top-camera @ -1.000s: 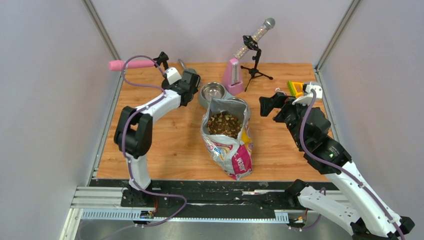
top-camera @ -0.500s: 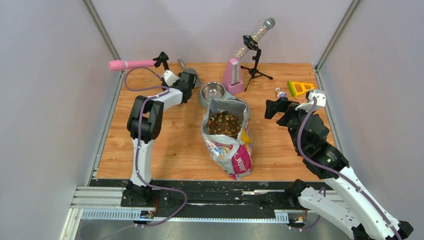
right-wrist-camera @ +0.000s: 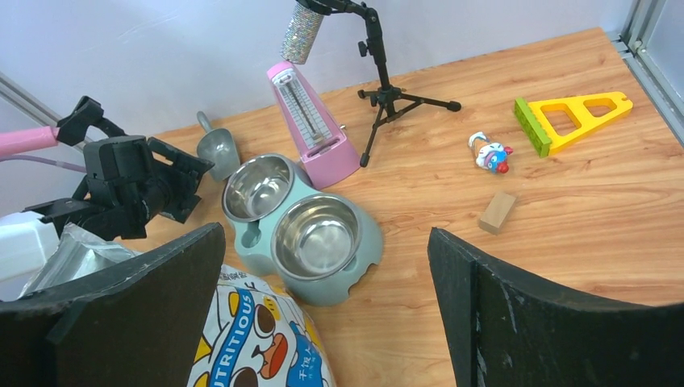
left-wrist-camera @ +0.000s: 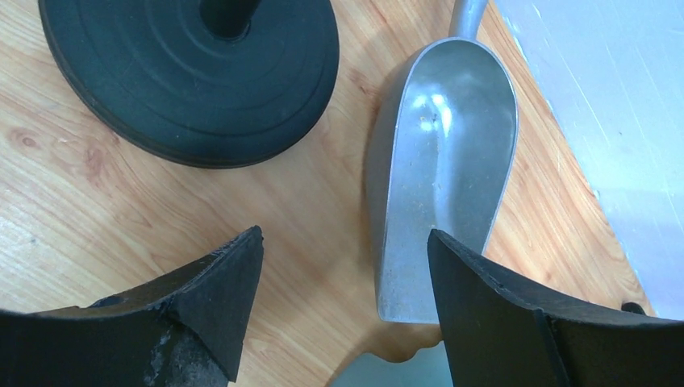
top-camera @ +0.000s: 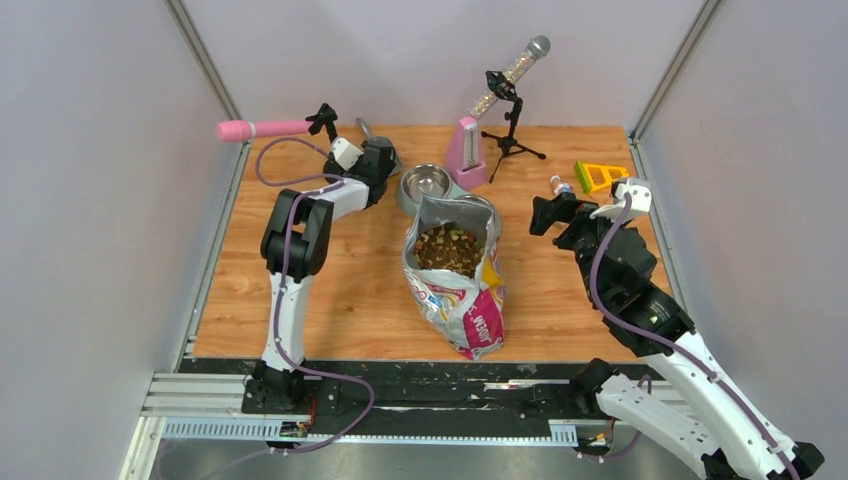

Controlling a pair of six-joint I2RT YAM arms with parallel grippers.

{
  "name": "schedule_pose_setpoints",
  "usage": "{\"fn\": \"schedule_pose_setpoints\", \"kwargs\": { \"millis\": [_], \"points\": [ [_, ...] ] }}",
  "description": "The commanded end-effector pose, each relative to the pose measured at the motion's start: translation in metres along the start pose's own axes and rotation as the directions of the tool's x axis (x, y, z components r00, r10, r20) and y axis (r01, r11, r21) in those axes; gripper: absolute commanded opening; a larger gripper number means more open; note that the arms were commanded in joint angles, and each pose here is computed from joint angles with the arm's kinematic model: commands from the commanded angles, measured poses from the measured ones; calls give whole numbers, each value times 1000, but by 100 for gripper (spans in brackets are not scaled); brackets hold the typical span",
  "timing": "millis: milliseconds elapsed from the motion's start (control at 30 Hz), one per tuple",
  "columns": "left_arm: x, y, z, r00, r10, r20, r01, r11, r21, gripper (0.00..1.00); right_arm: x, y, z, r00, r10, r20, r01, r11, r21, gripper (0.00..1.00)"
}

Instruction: Serve the pet food

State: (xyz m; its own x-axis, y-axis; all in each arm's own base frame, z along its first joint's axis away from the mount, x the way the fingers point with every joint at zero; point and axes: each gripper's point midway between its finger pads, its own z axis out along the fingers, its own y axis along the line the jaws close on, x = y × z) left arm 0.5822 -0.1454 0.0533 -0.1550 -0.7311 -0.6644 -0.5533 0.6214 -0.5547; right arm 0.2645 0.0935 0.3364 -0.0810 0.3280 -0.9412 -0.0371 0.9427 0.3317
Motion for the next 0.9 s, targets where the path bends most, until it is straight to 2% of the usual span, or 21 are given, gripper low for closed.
{"fn": "schedule_pose_setpoints", "kwargs": {
  "millis": [0,133,167,333,400,433,467,533,767,867],
  "points": [
    [-7,-15,11,999,-40,36,39,999,15,81,-7,1,2,1000,7,30,-7,1000,-5,100],
    [10,-11,25,1000,-17,0,17,1000,-25,71,-11,-2,0,999,15,47,-16,1000,8,100],
    [13,-8,28,1000,-15,-4,15,999,-35,64,-12,-4,-1,999,16,52,-17,1000,13,100],
    [16,0,30,999,-40,-3,39,997,-70,43,-14,-3,-2,998,26,56,-26,1000,8,100],
    [16,-2,29,999,-45,-13,44,997,-61,28,-14,-3,-3,998,29,56,-29,1000,4,100],
    [17,-3,28,999,-39,-24,38,998,-53,24,-14,-2,-4,998,32,56,-32,999,-2,100],
    [16,-4,26,999,-39,-27,37,998,-49,12,-14,-2,-4,998,36,56,-36,999,-4,100],
    [14,-4,21,999,-34,-35,32,998,-49,0,-16,0,-7,997,52,58,-51,999,-17,100],
    [11,-4,-3,995,9,-94,-10,1000,-19,0,-13,7,-11,996,70,45,-67,995,-68,100],
    [-1,-15,-21,994,61,-95,-55,997,62,0,-11,15,-13,997,79,27,-75,991,-114,100]
  ]
}}
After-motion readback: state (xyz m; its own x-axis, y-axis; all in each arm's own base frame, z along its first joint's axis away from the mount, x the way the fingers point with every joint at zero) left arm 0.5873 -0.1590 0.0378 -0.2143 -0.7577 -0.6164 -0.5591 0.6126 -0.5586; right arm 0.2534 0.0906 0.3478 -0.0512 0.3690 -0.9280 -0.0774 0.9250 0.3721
